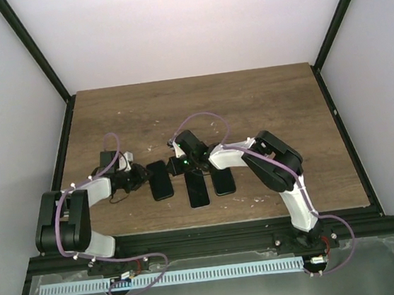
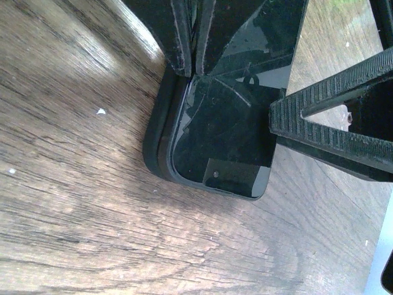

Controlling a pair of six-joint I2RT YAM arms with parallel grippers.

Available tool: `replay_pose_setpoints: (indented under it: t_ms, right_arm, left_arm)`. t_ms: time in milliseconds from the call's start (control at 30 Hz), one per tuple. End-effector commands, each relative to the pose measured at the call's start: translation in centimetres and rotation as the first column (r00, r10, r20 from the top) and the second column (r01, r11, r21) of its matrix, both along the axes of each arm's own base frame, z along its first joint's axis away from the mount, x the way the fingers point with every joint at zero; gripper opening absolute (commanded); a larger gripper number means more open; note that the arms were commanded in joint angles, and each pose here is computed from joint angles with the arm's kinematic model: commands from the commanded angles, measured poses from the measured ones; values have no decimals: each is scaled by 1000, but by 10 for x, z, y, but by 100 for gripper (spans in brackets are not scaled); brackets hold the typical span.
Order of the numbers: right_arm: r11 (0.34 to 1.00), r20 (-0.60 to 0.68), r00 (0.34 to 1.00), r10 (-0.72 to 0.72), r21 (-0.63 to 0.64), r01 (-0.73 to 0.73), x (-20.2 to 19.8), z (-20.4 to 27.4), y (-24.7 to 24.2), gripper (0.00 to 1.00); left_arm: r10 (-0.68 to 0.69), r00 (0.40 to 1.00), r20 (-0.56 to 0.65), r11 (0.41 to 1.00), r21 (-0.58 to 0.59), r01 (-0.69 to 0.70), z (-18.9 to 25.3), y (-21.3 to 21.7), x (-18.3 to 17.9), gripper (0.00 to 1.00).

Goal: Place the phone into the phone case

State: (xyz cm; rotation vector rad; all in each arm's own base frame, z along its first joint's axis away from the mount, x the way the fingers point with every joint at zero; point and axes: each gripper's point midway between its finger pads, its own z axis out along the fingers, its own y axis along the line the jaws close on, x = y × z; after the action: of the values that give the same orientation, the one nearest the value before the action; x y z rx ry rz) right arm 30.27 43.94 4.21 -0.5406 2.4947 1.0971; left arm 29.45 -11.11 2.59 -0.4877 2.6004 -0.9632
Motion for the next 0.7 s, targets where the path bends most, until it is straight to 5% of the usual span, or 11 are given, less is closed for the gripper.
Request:
replay_pose_setpoints:
  t_ms: [0, 667]
  right_arm:
    - [999, 3, 1000, -30, -32, 30, -1, -4, -2, 6]
    - [1000, -117, 993, -21, 11, 22, -21, -20, -3, 29]
  left_arm:
    - [-19, 1000, 17, 1000, 6, 19, 3, -3, -1, 30]
    - [-29, 999, -33, 999, 46, 30, -11, -2, -16, 16]
